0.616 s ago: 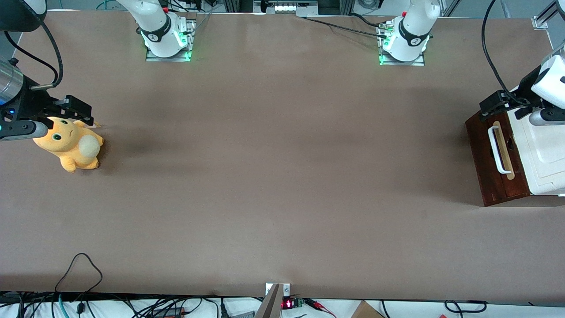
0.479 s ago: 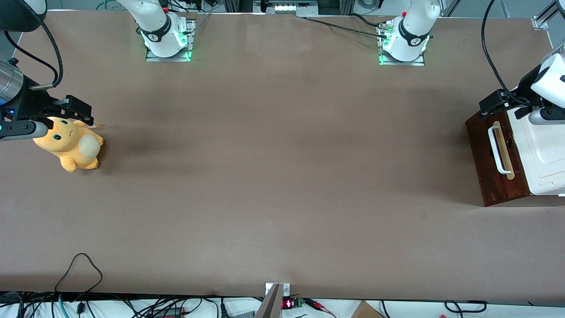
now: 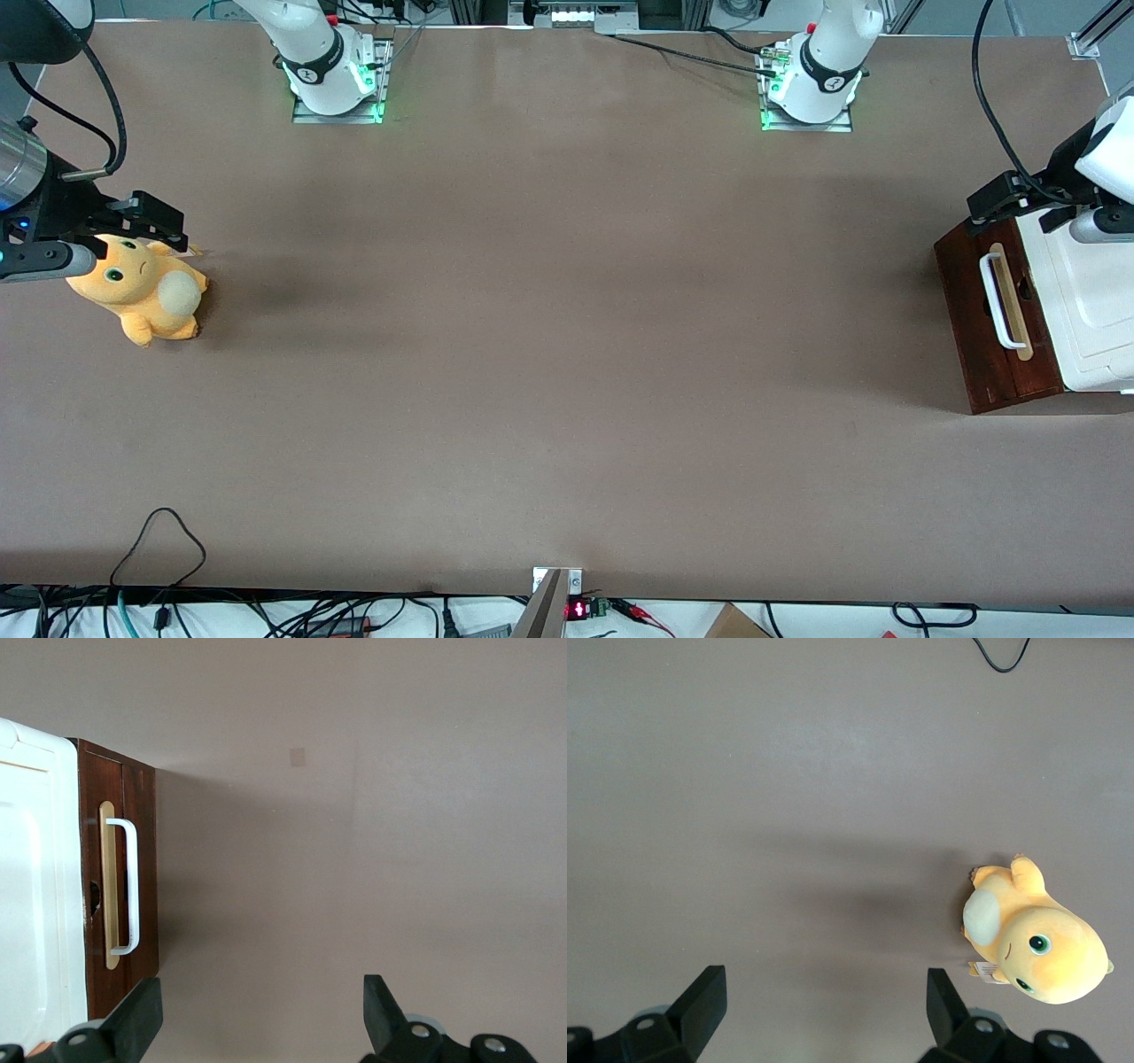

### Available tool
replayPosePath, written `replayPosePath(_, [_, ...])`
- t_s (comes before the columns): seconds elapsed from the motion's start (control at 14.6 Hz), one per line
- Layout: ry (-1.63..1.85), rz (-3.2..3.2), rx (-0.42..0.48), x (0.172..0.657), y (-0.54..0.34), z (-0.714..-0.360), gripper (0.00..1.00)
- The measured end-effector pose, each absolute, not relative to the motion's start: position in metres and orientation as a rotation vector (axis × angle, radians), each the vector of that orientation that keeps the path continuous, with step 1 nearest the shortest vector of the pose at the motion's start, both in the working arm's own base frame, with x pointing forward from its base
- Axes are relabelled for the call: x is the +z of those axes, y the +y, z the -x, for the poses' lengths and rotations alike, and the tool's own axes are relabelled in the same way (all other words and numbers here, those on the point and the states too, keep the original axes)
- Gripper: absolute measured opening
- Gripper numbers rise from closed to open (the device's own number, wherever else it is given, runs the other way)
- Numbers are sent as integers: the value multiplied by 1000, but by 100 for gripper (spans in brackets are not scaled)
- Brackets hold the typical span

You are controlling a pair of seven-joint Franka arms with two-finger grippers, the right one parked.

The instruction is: Open lower drawer with left arm only

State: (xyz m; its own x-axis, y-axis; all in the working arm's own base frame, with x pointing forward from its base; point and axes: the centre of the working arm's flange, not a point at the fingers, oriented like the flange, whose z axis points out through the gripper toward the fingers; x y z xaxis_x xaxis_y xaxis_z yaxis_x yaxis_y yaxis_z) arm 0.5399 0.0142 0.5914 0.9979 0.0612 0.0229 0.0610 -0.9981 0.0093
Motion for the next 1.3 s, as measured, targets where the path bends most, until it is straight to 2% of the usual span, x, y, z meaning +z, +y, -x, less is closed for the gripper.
replayPosePath(0.27, [96, -3131, -40, 585, 14, -536, 100])
replayPosePath(0.96, [-14, -3309, -119, 567, 15, -542, 100])
replayPosePath(1.3, [-100, -3697, -255, 508, -13, -554, 100])
